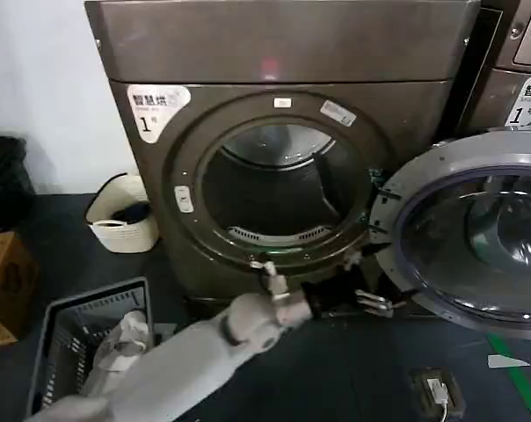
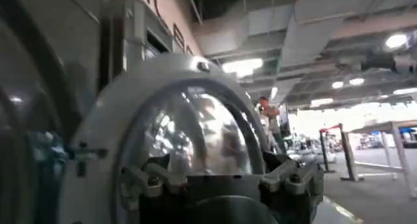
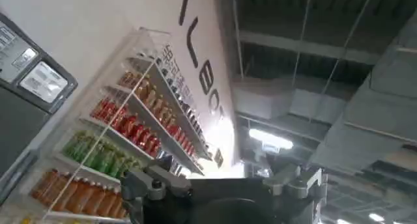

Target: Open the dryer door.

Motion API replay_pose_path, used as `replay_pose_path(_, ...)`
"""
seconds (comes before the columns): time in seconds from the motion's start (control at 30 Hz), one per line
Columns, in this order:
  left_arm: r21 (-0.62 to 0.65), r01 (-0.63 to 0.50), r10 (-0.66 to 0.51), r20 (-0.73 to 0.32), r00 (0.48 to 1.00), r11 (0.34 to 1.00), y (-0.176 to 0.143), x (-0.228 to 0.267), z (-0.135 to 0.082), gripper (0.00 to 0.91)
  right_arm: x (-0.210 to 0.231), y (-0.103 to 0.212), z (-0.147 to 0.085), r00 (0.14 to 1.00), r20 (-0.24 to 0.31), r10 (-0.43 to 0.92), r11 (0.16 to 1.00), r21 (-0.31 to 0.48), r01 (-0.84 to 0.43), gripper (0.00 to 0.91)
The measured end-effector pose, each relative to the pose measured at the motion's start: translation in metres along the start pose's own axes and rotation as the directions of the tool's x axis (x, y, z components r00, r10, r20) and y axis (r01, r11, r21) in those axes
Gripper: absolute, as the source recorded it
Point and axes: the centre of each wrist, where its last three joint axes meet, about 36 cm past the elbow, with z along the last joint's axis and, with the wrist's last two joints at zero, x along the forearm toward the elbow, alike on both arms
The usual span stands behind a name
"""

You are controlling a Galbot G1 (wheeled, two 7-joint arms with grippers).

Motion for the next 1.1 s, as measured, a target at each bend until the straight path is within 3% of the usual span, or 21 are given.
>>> replay_pose_path(0.73, -0.261, 0.044, -0.107, -0.232, 0.967, 0.964, 0.005, 0.142, -0.064, 0.907, -0.002, 0.006, -0.001, 1.0, 0.01, -0.003, 1.0, -0.014, 0.003, 0.907)
replay_pose_path(1.1, -0.343, 0.025, -0.167, -0.391, 0.905, 0.939, 0.007, 0.19, -0.088, 0.907, 0.001, -0.005, -0.006, 0.999, 0.028, 0.021, 1.0, 0.003, -0.021, 0.907)
